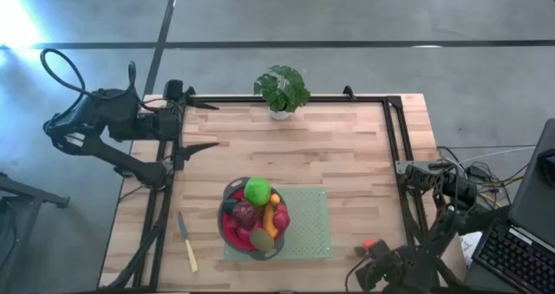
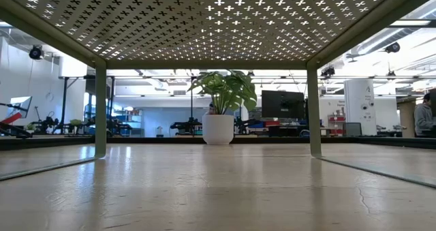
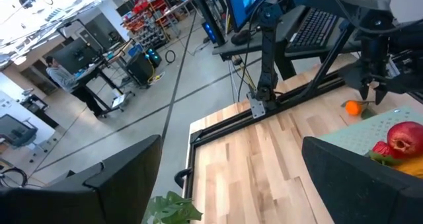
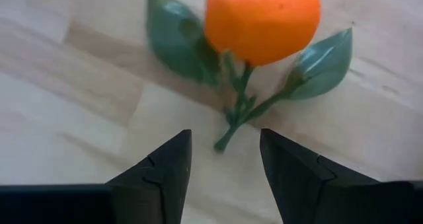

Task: Pick & Place Fruit
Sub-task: Put the orange into the red strainer

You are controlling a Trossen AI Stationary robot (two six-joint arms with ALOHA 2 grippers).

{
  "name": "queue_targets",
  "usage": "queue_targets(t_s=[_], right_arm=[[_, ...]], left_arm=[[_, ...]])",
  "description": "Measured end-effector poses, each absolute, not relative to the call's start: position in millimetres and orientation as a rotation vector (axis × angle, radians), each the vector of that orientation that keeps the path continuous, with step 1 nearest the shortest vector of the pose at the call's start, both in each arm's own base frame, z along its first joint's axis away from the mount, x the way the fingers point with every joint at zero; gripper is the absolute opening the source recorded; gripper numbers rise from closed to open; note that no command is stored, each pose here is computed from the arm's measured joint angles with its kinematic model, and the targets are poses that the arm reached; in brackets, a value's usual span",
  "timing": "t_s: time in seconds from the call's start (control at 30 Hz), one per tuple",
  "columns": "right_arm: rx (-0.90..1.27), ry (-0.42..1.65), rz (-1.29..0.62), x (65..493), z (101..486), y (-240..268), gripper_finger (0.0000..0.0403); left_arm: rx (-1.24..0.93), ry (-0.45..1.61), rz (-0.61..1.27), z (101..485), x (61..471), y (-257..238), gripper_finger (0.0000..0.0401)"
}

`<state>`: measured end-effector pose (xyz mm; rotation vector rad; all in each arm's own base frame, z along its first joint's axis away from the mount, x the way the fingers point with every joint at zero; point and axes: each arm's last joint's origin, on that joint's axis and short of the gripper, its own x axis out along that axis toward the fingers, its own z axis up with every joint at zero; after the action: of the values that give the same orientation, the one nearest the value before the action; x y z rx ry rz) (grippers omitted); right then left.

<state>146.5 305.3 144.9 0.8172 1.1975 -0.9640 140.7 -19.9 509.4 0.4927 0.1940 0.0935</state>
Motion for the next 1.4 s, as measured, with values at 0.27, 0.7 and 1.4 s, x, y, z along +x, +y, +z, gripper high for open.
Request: queue_targets(t_s=[0.27,0.7,1.4], right_arm=[[0.82,1.189,-0.963,145.4,135.9,297.9,0.0143],[0.83,1.19,-0.951,149.3,135.8,297.6,0.0033],[0.756,0.921,-0.858,143.3,194.4,265.8,0.0009]], left_arm=[[0.491,0.194,0.094,509.4,140.7,-19.9,0.0369],[0.492,0.197,0.093,509.1,141.9,-20.2,0.0369],[0.407,0.203,0.099,507.6,146.4,-21.1,0.0369]])
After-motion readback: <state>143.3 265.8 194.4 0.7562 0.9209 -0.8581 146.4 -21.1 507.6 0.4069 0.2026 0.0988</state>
